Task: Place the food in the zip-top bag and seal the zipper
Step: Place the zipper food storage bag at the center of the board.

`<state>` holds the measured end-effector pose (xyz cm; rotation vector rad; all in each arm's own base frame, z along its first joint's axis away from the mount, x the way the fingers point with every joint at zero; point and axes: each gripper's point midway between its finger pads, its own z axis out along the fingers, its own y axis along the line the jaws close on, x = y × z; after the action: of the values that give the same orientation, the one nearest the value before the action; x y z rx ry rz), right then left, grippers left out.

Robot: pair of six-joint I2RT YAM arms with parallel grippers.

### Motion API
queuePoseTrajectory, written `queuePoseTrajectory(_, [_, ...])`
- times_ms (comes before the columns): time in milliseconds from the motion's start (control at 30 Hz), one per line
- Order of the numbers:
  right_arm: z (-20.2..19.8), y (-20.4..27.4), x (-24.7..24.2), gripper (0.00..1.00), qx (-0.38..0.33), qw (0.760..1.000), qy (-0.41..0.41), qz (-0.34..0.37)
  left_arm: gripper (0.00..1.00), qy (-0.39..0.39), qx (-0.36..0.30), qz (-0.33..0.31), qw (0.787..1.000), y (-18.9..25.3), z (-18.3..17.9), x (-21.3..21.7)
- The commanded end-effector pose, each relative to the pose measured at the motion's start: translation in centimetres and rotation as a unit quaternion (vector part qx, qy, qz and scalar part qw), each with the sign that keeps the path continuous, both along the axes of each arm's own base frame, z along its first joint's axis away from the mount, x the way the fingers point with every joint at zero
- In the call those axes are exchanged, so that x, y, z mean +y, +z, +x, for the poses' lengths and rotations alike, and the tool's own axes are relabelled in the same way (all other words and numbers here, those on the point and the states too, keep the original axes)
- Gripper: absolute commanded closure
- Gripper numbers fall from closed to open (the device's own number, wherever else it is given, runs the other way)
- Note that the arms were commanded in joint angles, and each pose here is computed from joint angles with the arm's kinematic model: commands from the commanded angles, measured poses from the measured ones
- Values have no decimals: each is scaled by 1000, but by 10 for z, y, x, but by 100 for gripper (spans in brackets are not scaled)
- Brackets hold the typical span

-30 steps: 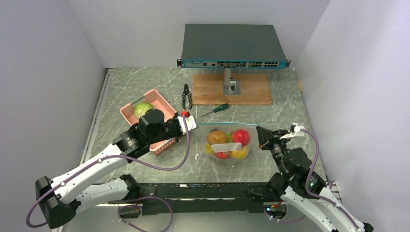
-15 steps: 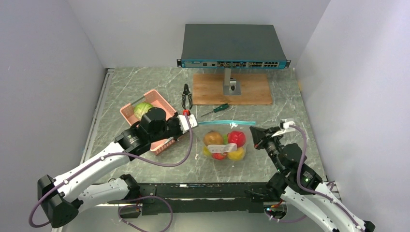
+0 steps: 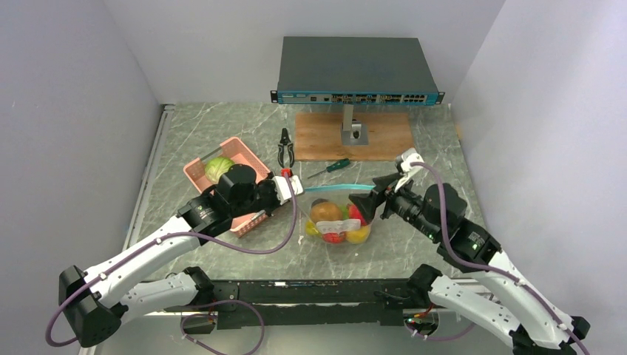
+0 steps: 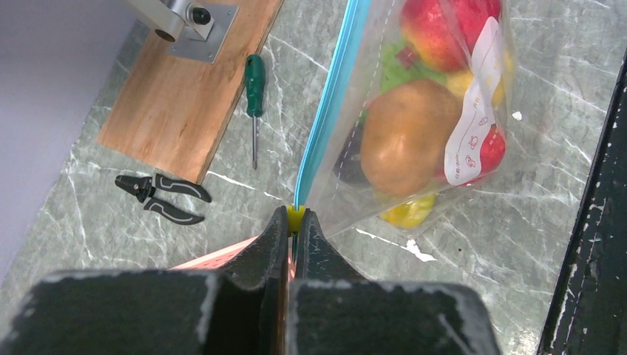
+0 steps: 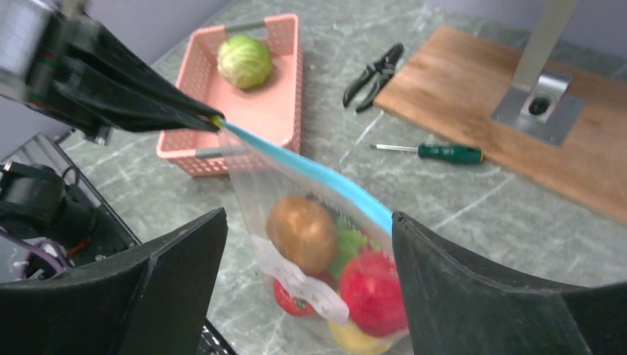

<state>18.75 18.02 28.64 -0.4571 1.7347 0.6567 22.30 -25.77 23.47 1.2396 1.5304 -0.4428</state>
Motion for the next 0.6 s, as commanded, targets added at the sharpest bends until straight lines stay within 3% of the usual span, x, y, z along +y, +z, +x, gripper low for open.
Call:
queuePoseTrajectory(0, [0, 28, 3, 13, -4, 999, 18, -34, 100, -5, -21, -25, 999, 23, 1, -4])
queuePoseTrajectory(167, [15, 20, 24, 8, 25, 996, 39, -75, 100, -7, -21, -26, 999, 23, 0, -3])
queuePoseTrajectory(267, [12, 5, 54, 9, 59, 988, 109, -91, 100, -13, -23, -27, 999, 24, -2, -4])
queuePoseTrajectory(400, [1, 8, 88, 9, 45, 976, 205, -59, 100, -21, -26, -29, 999, 27, -5, -3])
queuePoseTrajectory(567, [6, -1, 106, 8, 46, 968, 245, -38, 100, -34, -34, -40, 998, 33, -11, -4])
